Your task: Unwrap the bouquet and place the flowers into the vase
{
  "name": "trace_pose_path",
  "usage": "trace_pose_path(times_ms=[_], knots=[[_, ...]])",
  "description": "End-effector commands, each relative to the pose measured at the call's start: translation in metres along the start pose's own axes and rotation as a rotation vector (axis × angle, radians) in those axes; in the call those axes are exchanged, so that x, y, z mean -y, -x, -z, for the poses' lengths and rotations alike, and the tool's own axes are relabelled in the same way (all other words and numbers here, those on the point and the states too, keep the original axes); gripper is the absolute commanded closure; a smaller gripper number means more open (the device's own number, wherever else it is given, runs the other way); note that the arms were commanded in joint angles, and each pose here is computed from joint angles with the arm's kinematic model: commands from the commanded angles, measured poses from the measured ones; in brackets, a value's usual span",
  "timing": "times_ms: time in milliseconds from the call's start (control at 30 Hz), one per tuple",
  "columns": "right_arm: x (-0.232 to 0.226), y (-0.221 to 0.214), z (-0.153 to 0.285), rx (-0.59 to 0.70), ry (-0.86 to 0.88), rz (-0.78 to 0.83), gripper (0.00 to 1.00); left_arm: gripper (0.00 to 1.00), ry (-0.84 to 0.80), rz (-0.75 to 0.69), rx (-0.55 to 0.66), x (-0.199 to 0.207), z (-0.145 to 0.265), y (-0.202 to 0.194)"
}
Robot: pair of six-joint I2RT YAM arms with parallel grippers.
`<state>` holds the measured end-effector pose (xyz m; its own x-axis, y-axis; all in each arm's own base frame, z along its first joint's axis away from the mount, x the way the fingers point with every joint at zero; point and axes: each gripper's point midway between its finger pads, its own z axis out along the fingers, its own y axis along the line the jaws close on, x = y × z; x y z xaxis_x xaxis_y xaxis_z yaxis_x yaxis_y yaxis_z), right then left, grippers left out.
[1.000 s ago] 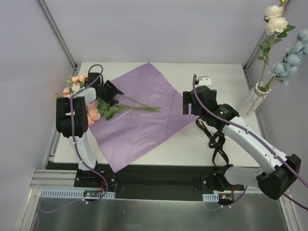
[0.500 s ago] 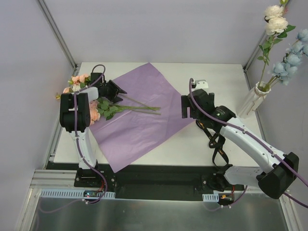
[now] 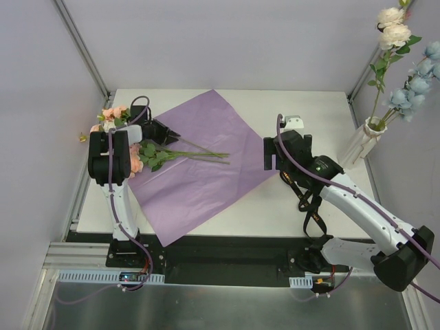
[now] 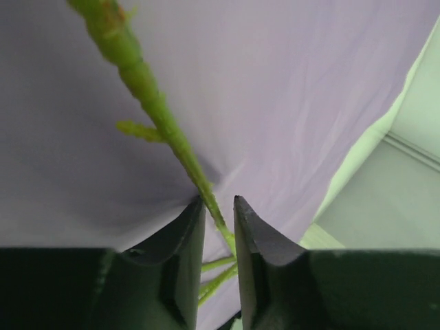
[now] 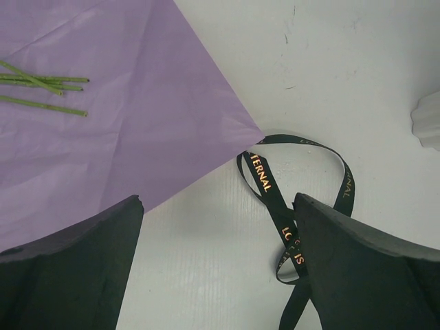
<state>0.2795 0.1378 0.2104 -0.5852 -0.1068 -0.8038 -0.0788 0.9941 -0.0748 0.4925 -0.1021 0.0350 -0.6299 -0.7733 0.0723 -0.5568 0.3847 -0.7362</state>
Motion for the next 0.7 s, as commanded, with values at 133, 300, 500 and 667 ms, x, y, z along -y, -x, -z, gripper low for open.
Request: trace_pose_path(times_ms=[133,300,500,667], knots=[[0.005,0.018,0.022,0.074,0.03,-0.064,0.06,1.0,-0.025,-0.056,0.052,0.019,0.011,0.01],[0.005,0.013,0.022,0.067,0.035,-0.069,0.06,1.0,-0.09,-0.157,0.1,0.049,0.049,0.001],[0.001,0.009,0.02,0.053,0.052,-0.071,0.06,1.0,-0.203,-0.341,0.136,0.088,0.098,-0.034],[-0.005,0.016,0.021,0.05,0.074,-0.069,0.06,1.0,-0.279,-0.498,0.135,0.111,0.124,-0.074]])
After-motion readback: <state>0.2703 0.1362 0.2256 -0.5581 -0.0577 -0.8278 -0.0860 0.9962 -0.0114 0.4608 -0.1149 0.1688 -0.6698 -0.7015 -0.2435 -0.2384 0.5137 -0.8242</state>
